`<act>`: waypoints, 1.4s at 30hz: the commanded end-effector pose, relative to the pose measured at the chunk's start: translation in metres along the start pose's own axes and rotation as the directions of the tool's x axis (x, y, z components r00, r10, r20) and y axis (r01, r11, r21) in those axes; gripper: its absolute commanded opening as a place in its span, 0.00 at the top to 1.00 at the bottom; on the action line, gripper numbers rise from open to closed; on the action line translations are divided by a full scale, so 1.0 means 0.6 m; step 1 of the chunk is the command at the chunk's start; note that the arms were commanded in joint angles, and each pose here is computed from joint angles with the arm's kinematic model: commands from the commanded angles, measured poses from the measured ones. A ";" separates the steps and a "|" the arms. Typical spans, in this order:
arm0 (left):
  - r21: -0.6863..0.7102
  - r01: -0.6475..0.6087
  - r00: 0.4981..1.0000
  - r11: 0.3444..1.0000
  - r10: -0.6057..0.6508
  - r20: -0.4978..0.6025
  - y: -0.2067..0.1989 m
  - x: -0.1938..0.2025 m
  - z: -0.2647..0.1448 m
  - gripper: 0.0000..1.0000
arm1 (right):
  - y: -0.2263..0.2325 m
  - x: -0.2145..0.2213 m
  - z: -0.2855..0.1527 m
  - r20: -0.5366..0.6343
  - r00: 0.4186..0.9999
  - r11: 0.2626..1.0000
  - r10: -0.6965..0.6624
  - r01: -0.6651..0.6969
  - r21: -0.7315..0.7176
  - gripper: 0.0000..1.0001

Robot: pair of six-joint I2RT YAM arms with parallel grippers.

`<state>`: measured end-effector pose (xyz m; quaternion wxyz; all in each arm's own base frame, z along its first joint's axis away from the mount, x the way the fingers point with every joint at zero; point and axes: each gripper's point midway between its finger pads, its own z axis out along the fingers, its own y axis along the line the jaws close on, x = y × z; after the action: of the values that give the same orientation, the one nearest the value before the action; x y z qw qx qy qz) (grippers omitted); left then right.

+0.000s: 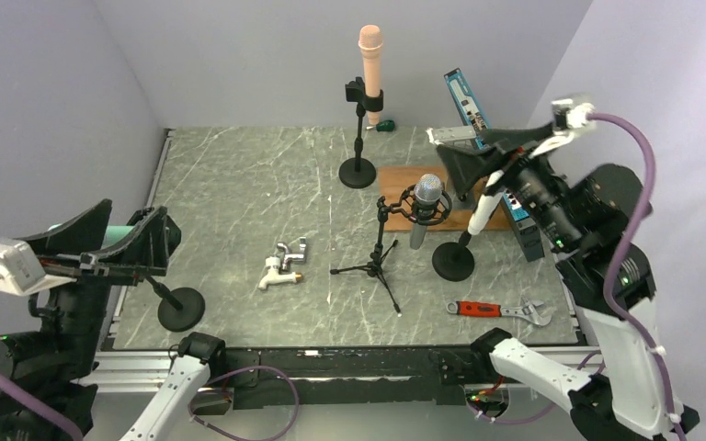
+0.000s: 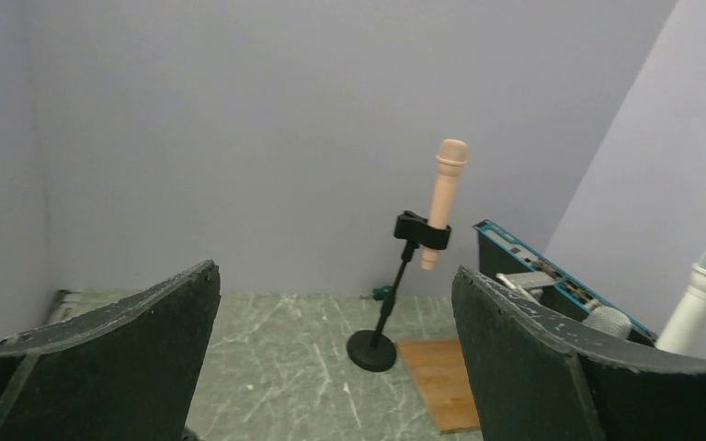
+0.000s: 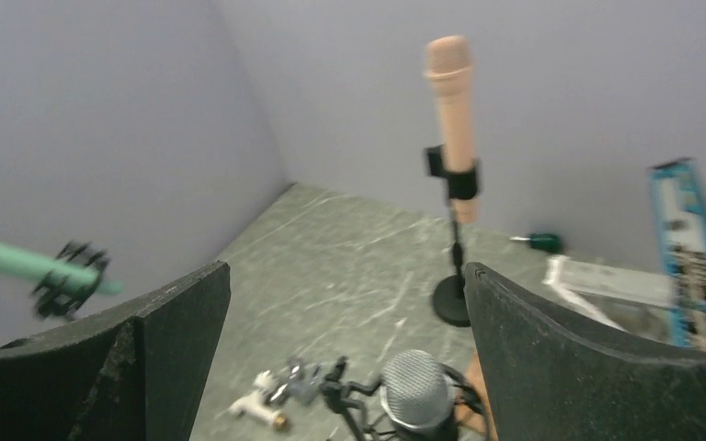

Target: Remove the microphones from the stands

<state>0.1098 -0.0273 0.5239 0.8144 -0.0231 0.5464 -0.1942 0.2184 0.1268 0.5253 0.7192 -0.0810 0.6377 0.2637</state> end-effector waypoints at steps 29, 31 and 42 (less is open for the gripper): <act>-0.670 0.011 0.944 0.742 -0.228 -0.238 0.185 0.161 -0.103 0.02 | 0.342 0.151 0.082 -0.257 0.965 0.764 0.056 -0.207 -0.611 0.00; -0.708 -0.008 0.943 0.706 -0.231 -0.241 0.198 0.177 -0.094 0.01 | 0.350 0.156 0.077 -0.258 0.964 0.755 0.057 -0.210 -0.621 0.00; -0.856 0.025 0.979 0.516 -0.186 -0.083 0.259 0.192 -0.078 0.04 | 0.347 0.163 0.057 -0.256 0.965 0.757 0.065 -0.215 -0.617 0.00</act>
<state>0.1513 0.0642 0.3504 0.6093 -0.3734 0.6991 0.0245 0.1600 0.3569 0.4545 0.5181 -0.3107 0.6271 0.4917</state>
